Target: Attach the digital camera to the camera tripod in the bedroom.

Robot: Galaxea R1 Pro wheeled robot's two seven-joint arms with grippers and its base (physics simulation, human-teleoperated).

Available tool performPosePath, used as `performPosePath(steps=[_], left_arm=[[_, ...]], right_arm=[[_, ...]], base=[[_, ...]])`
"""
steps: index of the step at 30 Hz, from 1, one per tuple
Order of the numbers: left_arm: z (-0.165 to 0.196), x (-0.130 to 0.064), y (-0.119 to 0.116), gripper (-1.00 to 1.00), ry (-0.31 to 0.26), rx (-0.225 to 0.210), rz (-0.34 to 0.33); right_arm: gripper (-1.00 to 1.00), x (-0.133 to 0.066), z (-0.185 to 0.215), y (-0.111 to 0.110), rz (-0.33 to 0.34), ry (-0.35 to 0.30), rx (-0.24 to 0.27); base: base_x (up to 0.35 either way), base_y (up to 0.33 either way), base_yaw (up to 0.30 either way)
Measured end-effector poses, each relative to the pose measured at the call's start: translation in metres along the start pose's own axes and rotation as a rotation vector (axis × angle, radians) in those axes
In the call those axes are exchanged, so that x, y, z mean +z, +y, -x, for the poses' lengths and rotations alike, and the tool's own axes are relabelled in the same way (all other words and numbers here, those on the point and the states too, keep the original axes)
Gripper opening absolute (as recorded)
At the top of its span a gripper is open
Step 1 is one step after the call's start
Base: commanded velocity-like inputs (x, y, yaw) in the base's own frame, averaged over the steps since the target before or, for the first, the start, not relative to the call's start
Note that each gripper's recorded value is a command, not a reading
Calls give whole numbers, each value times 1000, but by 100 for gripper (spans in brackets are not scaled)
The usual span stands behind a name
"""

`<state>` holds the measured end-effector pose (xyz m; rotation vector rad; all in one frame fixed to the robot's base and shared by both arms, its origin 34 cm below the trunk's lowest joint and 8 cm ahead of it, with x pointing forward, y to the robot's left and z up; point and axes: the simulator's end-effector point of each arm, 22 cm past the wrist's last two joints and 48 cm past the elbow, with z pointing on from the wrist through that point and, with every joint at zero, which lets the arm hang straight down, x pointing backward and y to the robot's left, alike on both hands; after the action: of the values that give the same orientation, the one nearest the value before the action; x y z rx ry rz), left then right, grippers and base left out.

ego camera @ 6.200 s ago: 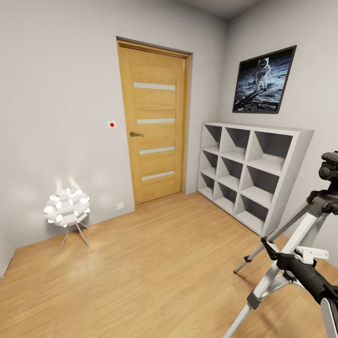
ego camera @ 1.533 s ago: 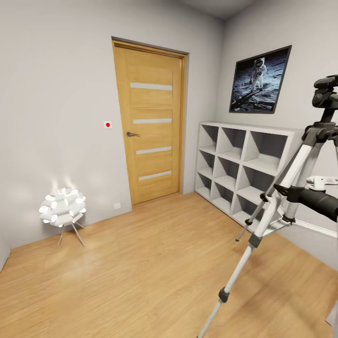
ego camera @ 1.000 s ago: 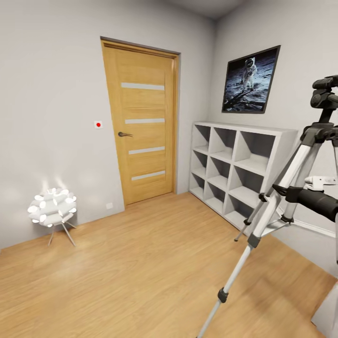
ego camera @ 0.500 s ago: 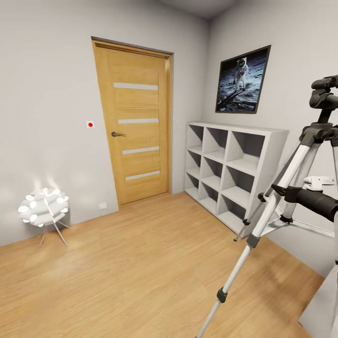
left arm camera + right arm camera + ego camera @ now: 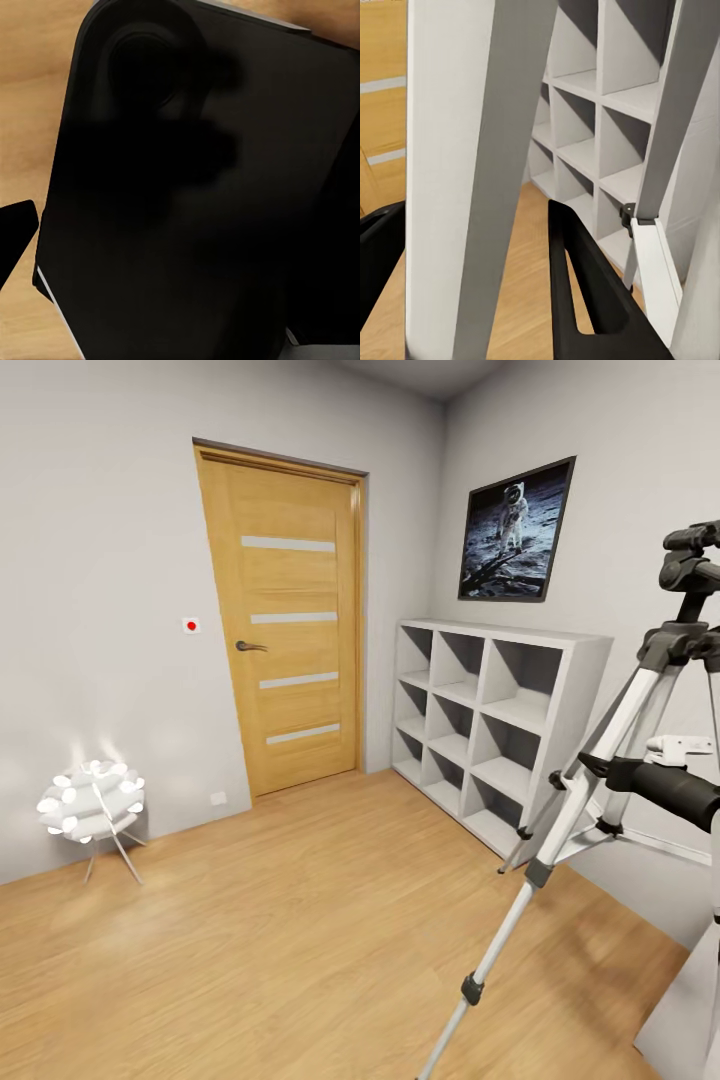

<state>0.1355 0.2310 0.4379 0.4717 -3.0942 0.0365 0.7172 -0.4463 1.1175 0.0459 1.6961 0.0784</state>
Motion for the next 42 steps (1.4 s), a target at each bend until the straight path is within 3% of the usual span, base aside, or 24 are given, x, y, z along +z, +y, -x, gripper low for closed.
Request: performPosePath(steps=[32,37,42], left_arm=[[-1,0,-1,100,1,1,-1],[0,0,-1,100,0,1,-2],[-1,0,-1,100,1,1,-1]], right_arm=[[-100,0,-1,-5,-19,2,3],[-100,0,-8,-19,-80,31,-40],[-100,8,-28,-13,-111,69,-62]], base=[[38,-21,0],[0,0,0],[0,0,0]])
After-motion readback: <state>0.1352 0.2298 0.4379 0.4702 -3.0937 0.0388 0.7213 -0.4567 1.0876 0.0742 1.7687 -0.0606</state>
